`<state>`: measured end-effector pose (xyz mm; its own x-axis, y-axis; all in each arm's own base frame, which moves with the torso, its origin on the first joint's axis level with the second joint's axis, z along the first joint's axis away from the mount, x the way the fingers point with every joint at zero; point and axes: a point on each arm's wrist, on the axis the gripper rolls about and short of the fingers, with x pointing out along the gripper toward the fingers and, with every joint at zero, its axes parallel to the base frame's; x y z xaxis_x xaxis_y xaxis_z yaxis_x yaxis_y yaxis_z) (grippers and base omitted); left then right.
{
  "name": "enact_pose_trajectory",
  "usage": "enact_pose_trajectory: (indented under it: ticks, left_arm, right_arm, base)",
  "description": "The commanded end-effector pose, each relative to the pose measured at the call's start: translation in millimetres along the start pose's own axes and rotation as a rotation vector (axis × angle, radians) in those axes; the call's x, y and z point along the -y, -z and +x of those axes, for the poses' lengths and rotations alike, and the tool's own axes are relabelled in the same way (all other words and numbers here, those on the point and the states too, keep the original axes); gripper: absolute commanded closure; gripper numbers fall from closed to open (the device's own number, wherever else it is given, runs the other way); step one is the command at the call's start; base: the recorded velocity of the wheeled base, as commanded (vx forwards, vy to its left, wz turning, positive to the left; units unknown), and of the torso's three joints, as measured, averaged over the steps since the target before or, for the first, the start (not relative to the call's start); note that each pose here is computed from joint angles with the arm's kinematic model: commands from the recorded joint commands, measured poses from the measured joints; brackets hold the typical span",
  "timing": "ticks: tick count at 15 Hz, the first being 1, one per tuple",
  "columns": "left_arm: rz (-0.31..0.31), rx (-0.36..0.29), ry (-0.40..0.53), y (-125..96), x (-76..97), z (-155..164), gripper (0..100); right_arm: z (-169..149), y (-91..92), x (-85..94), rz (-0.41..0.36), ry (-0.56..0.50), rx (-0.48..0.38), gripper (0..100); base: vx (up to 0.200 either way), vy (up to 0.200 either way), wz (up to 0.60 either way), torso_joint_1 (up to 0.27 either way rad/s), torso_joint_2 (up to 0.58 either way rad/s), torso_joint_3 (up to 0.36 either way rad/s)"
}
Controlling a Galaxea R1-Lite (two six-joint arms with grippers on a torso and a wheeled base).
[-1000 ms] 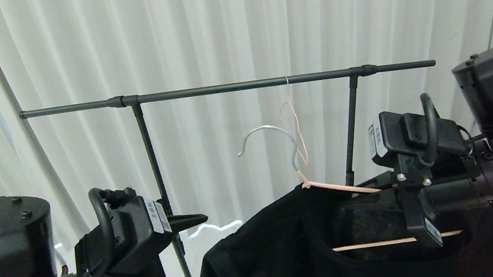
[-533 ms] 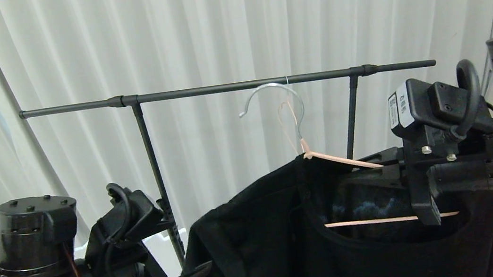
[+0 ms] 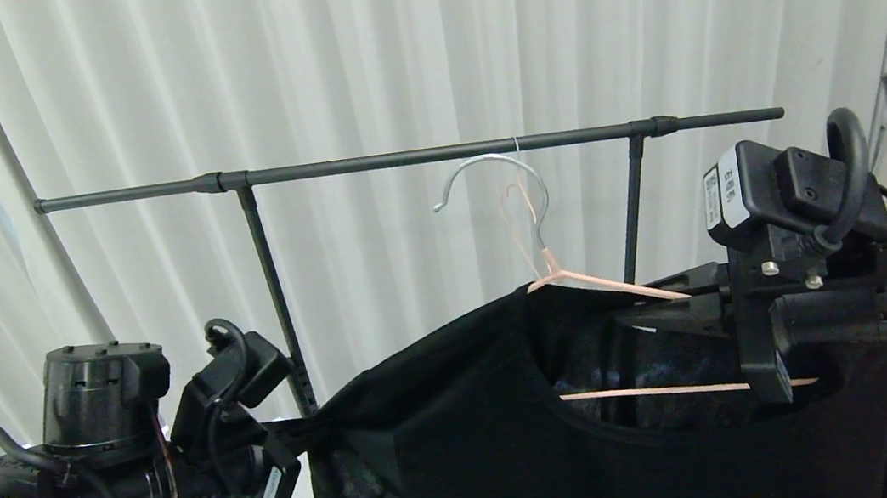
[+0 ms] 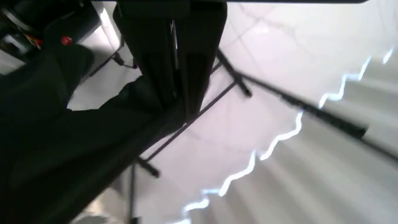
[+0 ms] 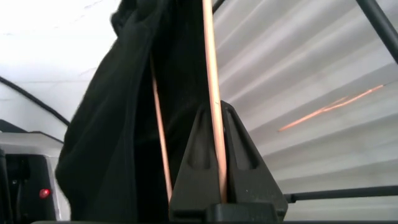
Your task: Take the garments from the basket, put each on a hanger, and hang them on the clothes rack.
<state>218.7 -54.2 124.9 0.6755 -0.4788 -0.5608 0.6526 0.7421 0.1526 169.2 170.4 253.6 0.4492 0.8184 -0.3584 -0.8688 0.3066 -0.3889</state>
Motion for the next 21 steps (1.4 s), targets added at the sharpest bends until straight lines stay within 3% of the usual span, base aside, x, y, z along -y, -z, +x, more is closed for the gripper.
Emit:
enact_pose_trajectory:
  ticks: [1, 3, 8, 9, 13, 15, 18, 21]
  left_arm:
    - [-0.065, -0.032, -0.081, 12.0, -21.1, -4.0, 100]
    - [-0.081, -0.036, -0.103, 15.7, -25.1, -8.2, 100]
    - [-0.055, 0.0, -0.113, 10.6, -16.4, -20.1, 100]
    - [-0.057, 0.0, -0.113, 12.1, -14.5, -22.2, 0]
    - [-0.089, 0.041, -0.115, 8.9, -9.0, -32.9, 0]
    - [-0.142, 0.085, -0.116, 3.1, -4.3, -40.9, 0]
    - [-0.242, 0.202, -0.142, -12.5, 0.8, -63.6, 0]
    - [-0.347, 0.32, -0.181, -28.2, 2.3, -87.1, 0]
  right_arm:
    - [-0.7, 1.4, 3.9, 0.005, 0.018, -0.001, 100]
    - [-1.2, 1.7, 7.6, 0.007, 0.039, 0.007, 100]
    - [-1.4, 0.9, 8.6, 0.009, 0.048, 0.012, 100]
    - [-1.4, 0.9, 8.6, 0.007, 0.048, 0.012, 100]
    - [-5.0, -0.9, 9.1, 0.006, 0.067, 0.014, 100]
    - [-10.5, 2.4, 13.7, 0.015, 0.102, 0.002, 100]
    - [-32.7, 27.6, 17.4, 0.061, 0.18, -0.063, 100]
    - [-69.2, 54.1, 7.9, 0.137, 0.284, -0.12, 100]
  base:
    - [0.0, 0.0, 0.0, 0.0, 0.0, 0.0]
    - [0.0, 0.0, 0.0, 0.0, 0.0, 0.0]
    - [0.0, 0.0, 0.0, 0.0, 0.0, 0.0]
    - [0.0, 0.0, 0.0, 0.0, 0.0, 0.0]
    - [0.0, 0.0, 0.0, 0.0, 0.0, 0.0]
    - [0.0, 0.0, 0.0, 0.0, 0.0, 0.0]
    - [0.0, 0.0, 0.0, 0.0, 0.0, 0.0]
    - [0.0, 0.0, 0.0, 0.0, 0.0, 0.0]
